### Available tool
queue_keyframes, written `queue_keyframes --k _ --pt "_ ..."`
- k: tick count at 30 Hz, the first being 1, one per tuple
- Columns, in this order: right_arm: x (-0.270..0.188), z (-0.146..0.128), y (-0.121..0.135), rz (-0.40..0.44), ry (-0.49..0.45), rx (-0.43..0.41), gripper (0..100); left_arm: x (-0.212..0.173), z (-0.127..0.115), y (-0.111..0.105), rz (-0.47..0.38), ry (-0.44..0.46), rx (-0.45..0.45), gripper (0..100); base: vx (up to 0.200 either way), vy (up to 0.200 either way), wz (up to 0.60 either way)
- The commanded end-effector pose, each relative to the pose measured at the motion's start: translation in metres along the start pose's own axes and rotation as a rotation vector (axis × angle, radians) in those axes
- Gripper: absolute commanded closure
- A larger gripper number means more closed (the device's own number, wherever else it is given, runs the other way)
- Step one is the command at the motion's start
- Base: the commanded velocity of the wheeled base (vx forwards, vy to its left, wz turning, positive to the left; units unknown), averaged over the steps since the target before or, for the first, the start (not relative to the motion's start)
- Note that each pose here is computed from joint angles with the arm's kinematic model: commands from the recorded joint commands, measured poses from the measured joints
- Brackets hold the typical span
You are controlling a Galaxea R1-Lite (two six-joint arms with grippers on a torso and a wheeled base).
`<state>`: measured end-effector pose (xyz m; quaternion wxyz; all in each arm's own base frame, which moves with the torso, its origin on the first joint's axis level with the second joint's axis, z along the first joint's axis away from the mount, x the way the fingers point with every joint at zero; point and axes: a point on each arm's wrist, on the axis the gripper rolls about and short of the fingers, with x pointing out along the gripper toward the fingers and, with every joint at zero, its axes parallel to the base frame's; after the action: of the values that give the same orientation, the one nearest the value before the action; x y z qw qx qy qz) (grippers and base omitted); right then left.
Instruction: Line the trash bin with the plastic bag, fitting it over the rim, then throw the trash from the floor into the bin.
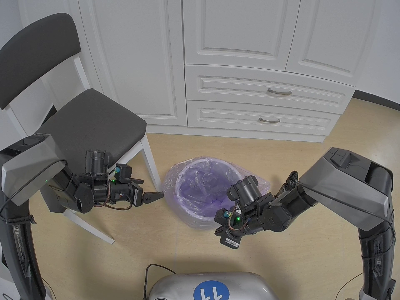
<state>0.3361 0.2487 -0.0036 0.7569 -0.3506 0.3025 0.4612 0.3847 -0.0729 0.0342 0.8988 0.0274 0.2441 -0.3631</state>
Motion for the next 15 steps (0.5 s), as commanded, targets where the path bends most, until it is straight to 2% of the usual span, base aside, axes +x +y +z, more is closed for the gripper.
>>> queue_keyframes --k 1,2,3,6,15 --pt "0.002 -0.001 0.002 0.004 -0.004 -0.001 100 0.0 0.0 0.0 0.0 0.0 0.0 0 0.0 0.0 0.0" --pt "-0.003 0.004 0.0 -0.015 -0.036 -0.013 100 0.0 0.0 0.001 0.002 0.0 -0.001 0 0.0 0.0 0.0" --pt "-0.007 0.007 -0.002 -0.025 -0.05 -0.022 0 0.0 0.0 0.001 0.002 -0.002 0.0 0 0.0 0.0 0.0" --pt "-0.016 0.016 -0.006 -0.055 -0.087 -0.073 0 0.0 0.0 0.001 0.002 -0.002 0.0 0 0.0 0.0 0.0" --pt "-0.004 0.019 -0.023 -0.095 -0.104 -0.08 0 -0.002 0.001 0.001 0.005 -0.006 0.001 0 0.0 0.0 0.0"
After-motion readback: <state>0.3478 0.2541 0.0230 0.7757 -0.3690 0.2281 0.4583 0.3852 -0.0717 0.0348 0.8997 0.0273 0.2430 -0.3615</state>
